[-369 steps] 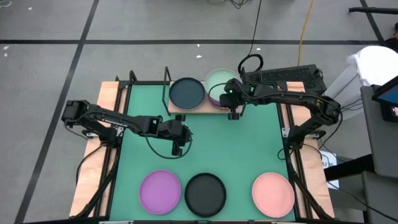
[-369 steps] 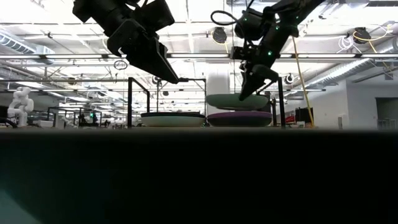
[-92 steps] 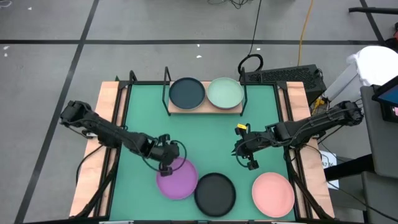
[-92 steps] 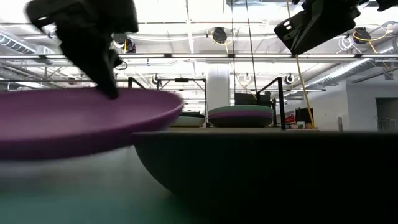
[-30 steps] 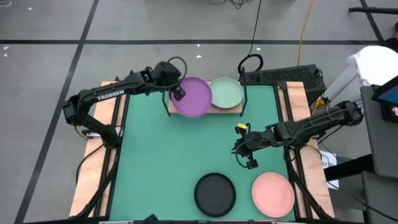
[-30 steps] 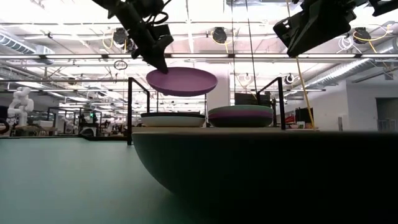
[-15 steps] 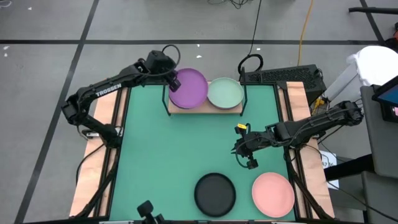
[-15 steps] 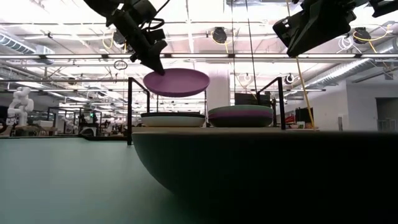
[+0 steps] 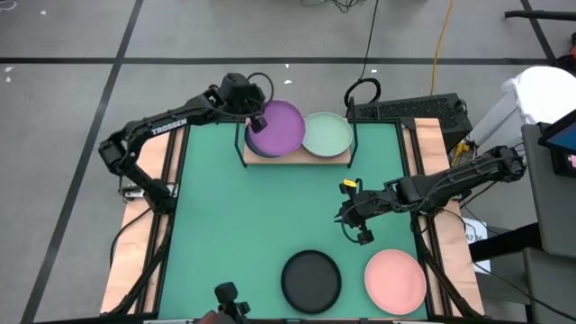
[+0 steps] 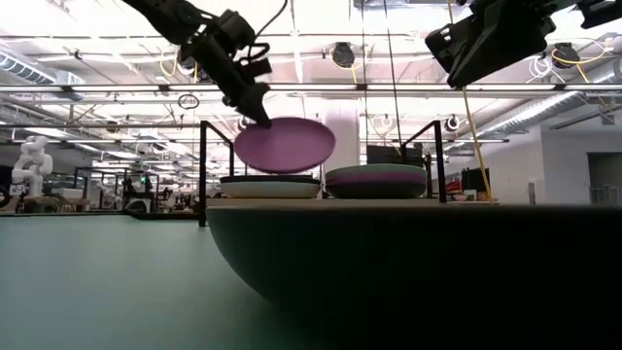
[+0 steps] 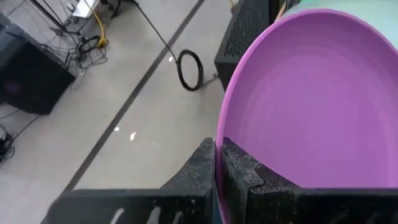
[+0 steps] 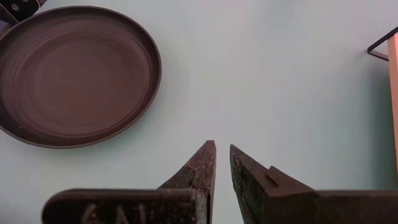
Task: Place and stack plates onto a shelf
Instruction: Stack the purple plate on top of the dark blue plate on the shelf
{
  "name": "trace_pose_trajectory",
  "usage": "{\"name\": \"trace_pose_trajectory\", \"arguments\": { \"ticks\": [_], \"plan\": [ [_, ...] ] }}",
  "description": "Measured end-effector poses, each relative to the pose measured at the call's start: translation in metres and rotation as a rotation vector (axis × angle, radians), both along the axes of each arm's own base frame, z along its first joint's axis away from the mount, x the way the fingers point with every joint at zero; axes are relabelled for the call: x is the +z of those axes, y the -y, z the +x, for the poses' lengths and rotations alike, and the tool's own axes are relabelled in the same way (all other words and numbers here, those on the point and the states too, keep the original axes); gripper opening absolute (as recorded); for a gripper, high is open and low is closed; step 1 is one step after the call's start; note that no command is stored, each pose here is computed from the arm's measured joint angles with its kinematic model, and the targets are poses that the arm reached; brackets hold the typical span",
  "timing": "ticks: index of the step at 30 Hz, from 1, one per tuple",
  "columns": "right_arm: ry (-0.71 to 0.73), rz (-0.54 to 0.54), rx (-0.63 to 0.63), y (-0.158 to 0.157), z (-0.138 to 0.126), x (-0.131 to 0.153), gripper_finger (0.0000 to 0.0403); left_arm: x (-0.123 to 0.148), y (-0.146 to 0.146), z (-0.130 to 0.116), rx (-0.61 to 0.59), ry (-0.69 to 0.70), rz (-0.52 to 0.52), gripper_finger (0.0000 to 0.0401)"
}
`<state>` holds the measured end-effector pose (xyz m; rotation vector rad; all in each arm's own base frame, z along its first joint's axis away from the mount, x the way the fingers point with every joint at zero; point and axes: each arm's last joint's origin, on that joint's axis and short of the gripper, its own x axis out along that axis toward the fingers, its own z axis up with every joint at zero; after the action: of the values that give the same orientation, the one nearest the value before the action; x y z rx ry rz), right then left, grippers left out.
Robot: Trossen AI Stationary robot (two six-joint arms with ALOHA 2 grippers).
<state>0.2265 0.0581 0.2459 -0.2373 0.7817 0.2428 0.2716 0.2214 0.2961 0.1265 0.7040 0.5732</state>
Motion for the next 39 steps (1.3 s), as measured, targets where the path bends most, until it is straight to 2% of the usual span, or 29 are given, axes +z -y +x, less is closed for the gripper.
{"name": "trace_pose_trajectory", "arguments": {
  "ticks": [10, 16, 39],
  "plan": [
    [-0.003, -0.011, 0.011, 0.000, 0.000, 0.000, 0.0031, -0.004, -0.012, -0.008, 0.069, 0.009, -0.039, 0.0021],
    [-0.003, -0.011, 0.011, 0.000, 0.000, 0.000, 0.0031, -0.009, -0.013, -0.015, 0.092, -0.036, -0.089, 0.0023],
    [-0.004, -0.004, 0.003, 0.000, 0.000, 0.000, 0.0031, -0.012, -0.012, -0.017, 0.122, -0.065, -0.111, 0.0030]
  ]
}}
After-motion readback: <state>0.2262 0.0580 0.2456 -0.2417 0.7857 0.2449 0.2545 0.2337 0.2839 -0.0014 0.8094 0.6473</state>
